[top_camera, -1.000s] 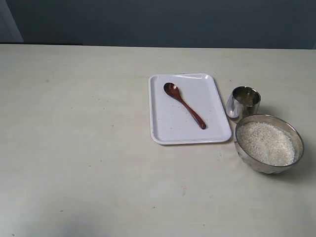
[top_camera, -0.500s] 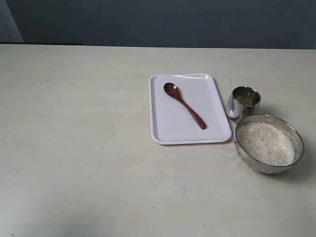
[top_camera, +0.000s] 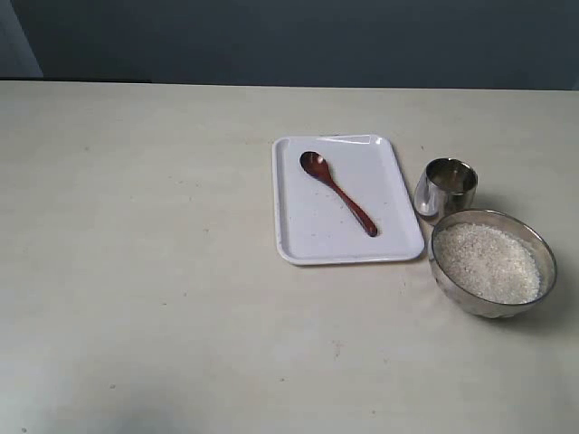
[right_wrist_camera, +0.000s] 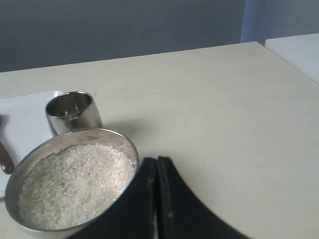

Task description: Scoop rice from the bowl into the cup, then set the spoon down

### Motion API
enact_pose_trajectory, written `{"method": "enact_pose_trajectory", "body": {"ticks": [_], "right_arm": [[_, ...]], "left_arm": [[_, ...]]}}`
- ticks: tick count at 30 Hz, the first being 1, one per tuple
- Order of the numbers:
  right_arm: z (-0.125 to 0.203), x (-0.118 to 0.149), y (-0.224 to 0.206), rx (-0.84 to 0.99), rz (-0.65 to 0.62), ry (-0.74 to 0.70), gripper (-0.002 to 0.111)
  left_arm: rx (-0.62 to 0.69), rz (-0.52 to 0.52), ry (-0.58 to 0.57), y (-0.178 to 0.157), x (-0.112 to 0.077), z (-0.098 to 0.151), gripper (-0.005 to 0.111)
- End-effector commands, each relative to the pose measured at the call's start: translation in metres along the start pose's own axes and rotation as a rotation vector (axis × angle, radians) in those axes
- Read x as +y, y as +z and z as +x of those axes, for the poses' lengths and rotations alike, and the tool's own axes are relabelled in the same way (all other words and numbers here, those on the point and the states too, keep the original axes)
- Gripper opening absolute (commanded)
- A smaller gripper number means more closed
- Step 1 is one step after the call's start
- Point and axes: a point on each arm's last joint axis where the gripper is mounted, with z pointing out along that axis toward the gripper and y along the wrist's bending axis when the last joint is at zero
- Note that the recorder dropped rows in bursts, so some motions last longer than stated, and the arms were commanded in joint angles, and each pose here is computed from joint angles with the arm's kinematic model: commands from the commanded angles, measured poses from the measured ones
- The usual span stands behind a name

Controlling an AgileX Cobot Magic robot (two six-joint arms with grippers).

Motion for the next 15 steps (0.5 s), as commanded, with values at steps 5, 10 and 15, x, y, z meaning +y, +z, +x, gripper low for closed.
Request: {"method": "enact_pose_trajectory", "body": {"ticks": [5,10,15], "right_arm": [[0.0,-0.0005,0.0002,-0.015,0.006,-0.005,-0.001],[0.0,-0.0005,0.0002,-0.015,0.006,-0.005,-0.001],[0.0,-0.0005,0.0002,-0.015,0.006,-0.005,-0.001]], "left_arm": [[-0.012,-0.001,-0.008,-0.0006,0.0001,-0.0015,0.0],[-0.012,-0.001,-0.008,-0.0006,0.0001,-0.0015,0.0],[-0.014,-0.001,-0.008,-0.0006,0.0001,-0.0017,0.0]]}}
